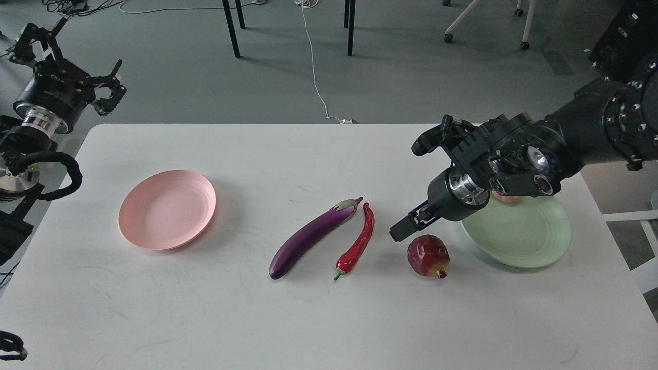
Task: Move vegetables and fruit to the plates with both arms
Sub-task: 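Move the right gripper to the red apple and grasp it, then lift the red apple onto the green plate and release it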
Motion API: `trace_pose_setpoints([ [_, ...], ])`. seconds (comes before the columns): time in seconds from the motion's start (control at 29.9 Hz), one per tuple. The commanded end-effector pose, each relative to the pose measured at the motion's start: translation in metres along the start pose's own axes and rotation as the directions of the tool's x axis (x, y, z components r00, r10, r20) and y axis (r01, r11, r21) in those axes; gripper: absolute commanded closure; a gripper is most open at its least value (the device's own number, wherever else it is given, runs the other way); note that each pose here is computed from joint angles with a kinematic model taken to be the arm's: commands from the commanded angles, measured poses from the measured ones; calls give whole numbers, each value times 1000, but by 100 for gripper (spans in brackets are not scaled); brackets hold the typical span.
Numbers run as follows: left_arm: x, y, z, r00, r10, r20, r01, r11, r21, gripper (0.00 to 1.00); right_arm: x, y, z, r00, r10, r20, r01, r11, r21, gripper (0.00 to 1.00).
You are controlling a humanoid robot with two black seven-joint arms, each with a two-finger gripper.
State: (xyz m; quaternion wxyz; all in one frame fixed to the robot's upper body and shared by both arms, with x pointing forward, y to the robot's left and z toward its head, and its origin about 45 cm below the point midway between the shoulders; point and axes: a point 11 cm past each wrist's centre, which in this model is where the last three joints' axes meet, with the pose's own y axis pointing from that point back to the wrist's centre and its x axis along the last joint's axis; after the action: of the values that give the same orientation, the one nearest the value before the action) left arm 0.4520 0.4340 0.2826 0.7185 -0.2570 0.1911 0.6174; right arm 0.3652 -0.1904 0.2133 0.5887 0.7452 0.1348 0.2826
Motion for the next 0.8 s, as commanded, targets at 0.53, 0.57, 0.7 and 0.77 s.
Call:
trace_pose_setpoints([
  [0.53, 8, 3, 2, 1000, 18, 6, -18, 1000, -2, 2, -35, -30, 14, 1000, 0, 9, 0, 1000, 5, 24],
  [0.57, 7, 3, 1, 1000, 18, 5, -18, 1000, -1, 2, -35, -30, 14, 1000, 4, 6, -4, 1000, 5, 35],
  [0.7, 8, 3, 1, 1000, 19, 5, -19, 1000, -1, 2, -28, -28, 13, 999, 48, -17, -48, 999, 6, 48],
  [0.77, 8, 3, 2, 1000, 19, 5, -19, 1000, -2, 2, -23, -25, 13, 997, 68, -27, -68, 998, 2, 48],
])
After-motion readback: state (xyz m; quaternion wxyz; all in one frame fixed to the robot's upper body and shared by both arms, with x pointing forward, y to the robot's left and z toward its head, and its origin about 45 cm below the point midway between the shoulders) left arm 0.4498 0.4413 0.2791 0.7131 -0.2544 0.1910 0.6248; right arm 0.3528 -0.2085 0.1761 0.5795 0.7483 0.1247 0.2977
